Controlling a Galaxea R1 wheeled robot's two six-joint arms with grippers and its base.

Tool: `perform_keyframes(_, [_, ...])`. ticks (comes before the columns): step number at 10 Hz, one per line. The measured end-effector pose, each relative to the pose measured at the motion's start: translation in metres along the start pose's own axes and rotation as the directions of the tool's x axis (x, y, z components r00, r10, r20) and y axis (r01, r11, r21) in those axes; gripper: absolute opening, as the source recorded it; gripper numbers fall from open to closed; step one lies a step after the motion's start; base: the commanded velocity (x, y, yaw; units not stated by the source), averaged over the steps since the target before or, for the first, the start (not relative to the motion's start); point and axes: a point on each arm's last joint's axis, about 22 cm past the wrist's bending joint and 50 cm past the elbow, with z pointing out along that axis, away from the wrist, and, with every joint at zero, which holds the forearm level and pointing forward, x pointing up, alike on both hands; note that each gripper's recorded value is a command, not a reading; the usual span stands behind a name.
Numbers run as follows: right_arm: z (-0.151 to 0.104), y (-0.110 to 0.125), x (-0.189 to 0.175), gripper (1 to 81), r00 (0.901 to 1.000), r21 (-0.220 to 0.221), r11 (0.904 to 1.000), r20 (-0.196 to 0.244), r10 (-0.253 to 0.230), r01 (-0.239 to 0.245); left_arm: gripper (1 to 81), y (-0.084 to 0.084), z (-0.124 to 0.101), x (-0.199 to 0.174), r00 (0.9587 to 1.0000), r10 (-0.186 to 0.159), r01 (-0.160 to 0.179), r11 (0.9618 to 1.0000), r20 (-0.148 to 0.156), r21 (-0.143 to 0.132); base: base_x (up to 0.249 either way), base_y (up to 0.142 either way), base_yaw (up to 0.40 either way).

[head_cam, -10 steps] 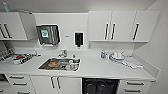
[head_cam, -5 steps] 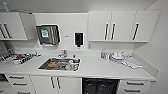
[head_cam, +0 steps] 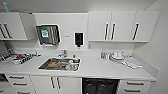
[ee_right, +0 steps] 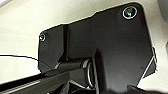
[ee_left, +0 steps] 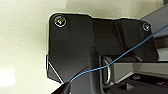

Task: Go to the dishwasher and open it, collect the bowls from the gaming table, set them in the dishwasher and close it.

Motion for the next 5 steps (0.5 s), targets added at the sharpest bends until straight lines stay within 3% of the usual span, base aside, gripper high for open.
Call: perform_keyframes(5, [0.0001, 0.0004, 0.0027, 81.1, 1.0000, -0.002, 1.0000, -0.003, -0.001, 0.001, 81.1, -0.0028, -0.0007, 0.0001, 1.0000, 0.001, -0.001, 1.0000, 0.000, 0.004, 0.000, 0.000, 0.000])
